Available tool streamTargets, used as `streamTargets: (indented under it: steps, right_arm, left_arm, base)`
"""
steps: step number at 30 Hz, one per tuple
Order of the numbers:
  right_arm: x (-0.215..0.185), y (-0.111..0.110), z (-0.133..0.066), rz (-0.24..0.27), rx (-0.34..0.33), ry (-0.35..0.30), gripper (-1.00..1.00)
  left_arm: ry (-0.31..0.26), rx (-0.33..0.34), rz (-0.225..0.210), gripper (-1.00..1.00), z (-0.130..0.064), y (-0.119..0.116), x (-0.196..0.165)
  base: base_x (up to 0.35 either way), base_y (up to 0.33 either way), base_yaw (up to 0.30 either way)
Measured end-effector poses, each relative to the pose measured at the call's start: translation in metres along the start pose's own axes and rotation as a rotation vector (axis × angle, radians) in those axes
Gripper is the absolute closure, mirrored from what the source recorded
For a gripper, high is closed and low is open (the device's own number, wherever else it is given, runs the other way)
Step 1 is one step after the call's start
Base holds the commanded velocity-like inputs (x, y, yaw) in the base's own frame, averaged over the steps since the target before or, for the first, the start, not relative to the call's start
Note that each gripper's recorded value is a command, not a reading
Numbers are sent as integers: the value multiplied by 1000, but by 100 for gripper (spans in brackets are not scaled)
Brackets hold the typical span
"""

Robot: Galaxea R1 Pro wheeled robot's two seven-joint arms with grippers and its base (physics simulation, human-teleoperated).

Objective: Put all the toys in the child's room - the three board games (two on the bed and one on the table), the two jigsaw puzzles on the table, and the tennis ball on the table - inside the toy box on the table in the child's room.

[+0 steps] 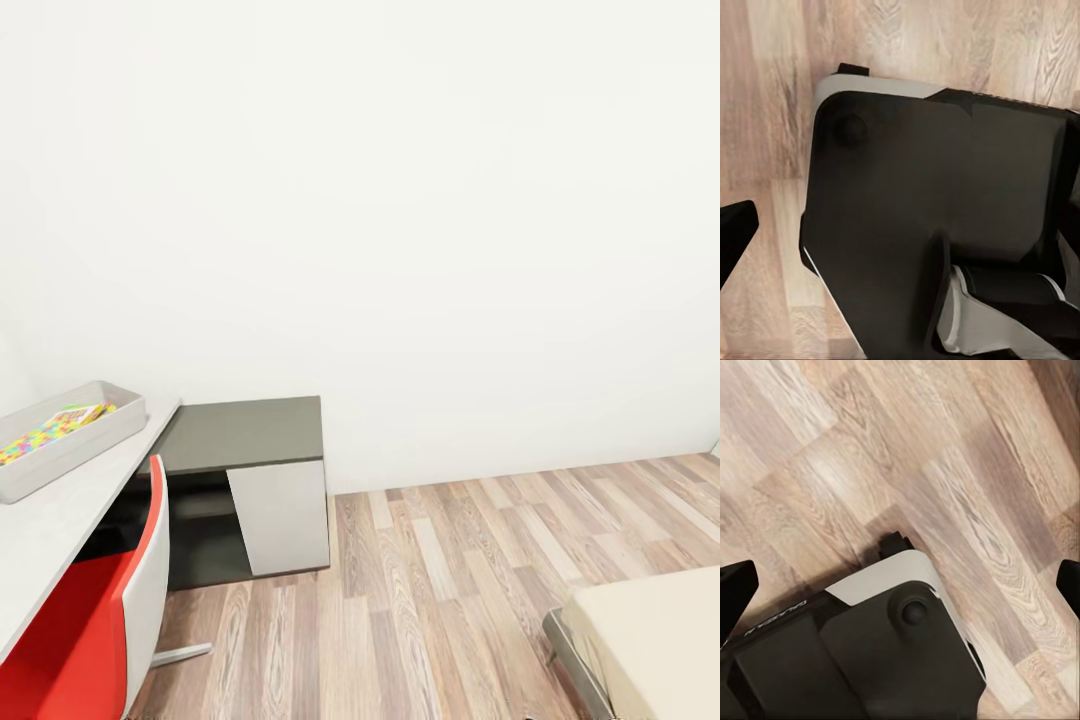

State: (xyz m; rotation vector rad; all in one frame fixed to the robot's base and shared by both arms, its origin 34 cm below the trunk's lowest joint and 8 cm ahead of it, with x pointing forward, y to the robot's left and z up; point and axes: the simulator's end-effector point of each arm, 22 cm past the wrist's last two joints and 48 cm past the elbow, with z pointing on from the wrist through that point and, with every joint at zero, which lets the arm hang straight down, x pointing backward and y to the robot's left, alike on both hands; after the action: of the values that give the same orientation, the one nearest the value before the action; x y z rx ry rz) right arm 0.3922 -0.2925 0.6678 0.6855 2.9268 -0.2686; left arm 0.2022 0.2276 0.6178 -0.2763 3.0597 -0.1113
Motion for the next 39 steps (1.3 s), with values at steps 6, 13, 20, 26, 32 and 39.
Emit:
streamTargets:
  steps: [6,13,20,26,32,39]
  right_arm:
    - [11,-4,4,-5,9,18,-100]
    - [19,-7,8,-8,16,32,-100]
    - [23,-8,10,-10,21,43,-100]
    - [23,-9,13,-4,25,35,-100]
    - [17,-10,15,13,29,3,-100]
    - [18,-13,18,15,35,1,-100]
  left_arm:
    - [11,-7,-1,-100,0,4,17]
    - [23,-10,0,-100,0,7,23]
    - [34,-11,-2,-100,1,7,28]
    - [44,-14,-2,-100,1,8,32]
    - [54,-15,-3,-100,2,8,36]
    - [64,-18,-4,-100,2,9,40]
  base:
    - [0,0,0]
    - [0,0,0]
    - [0,0,0]
    - [0,0,0]
    - [0,0,0]
    - [0,0,0]
